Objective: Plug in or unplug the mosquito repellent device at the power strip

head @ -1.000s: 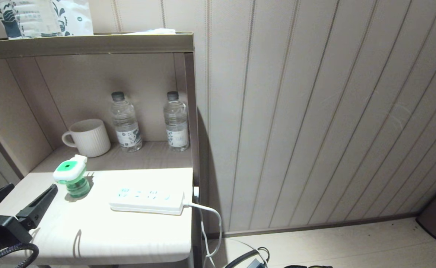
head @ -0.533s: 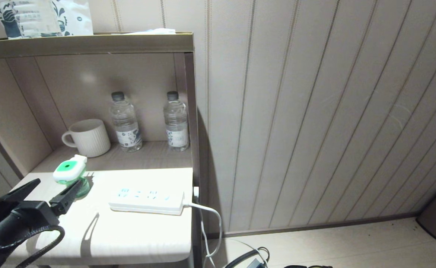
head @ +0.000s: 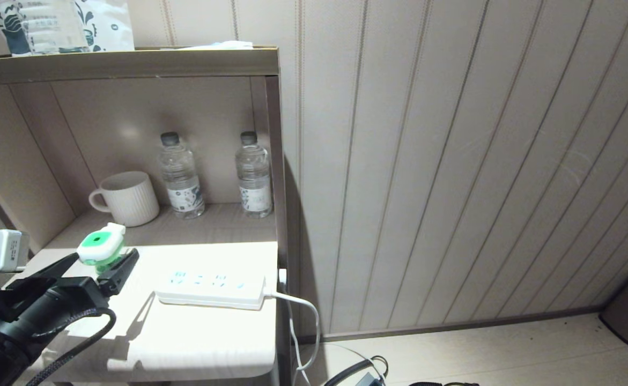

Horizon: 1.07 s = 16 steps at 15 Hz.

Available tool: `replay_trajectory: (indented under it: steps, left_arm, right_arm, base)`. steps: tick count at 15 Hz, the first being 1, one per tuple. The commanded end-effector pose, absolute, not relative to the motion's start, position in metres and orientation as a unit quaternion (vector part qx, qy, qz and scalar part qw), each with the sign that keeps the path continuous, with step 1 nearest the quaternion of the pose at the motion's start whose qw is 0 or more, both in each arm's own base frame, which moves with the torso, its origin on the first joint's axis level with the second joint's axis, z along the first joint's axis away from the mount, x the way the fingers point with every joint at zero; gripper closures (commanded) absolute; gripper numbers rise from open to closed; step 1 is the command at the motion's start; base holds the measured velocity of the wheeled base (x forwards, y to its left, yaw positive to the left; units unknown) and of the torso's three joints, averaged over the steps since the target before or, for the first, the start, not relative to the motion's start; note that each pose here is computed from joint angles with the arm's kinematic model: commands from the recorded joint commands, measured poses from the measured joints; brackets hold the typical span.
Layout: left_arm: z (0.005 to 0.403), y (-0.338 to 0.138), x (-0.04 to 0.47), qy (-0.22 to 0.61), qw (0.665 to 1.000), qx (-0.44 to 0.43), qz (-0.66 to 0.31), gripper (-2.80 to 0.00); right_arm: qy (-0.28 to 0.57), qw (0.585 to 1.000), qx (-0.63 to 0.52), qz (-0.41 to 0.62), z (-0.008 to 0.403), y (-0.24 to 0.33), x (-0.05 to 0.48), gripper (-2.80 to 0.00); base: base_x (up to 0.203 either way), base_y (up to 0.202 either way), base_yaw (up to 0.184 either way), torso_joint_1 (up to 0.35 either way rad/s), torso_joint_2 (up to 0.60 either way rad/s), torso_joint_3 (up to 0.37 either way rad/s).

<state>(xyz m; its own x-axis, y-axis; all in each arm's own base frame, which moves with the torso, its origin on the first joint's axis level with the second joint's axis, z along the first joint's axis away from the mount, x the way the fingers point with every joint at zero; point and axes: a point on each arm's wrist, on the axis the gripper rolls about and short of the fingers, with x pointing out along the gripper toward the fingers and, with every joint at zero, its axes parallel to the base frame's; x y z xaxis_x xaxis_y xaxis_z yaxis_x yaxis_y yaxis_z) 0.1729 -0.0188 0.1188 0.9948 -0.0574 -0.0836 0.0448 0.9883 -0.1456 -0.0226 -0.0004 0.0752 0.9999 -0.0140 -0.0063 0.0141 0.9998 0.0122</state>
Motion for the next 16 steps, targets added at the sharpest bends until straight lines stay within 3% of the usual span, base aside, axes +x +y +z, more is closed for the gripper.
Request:
replay_trajectory:
  steps: [1, 16]
  left_arm:
    - [0.108, -0.018, 0.181, 0.067, 0.995, -0.071, -0.020, -2.80]
    - [0.115, -0.011, 0.204, 0.024, 0.996, -0.083, 0.001, -2.80]
  right_arm:
    - [0.003, 1.000, 0.006, -0.006, 0.075, 0.000, -0.023, 0.00]
    - [0.003, 1.000, 0.006, -0.006, 0.075, 0.000, -0.023, 0.00]
  base:
    - [0.000, 0.000, 0.000, 0.000, 0.00, 0.000]
    - [0.000, 0.000, 0.000, 0.000, 0.00, 0.000]
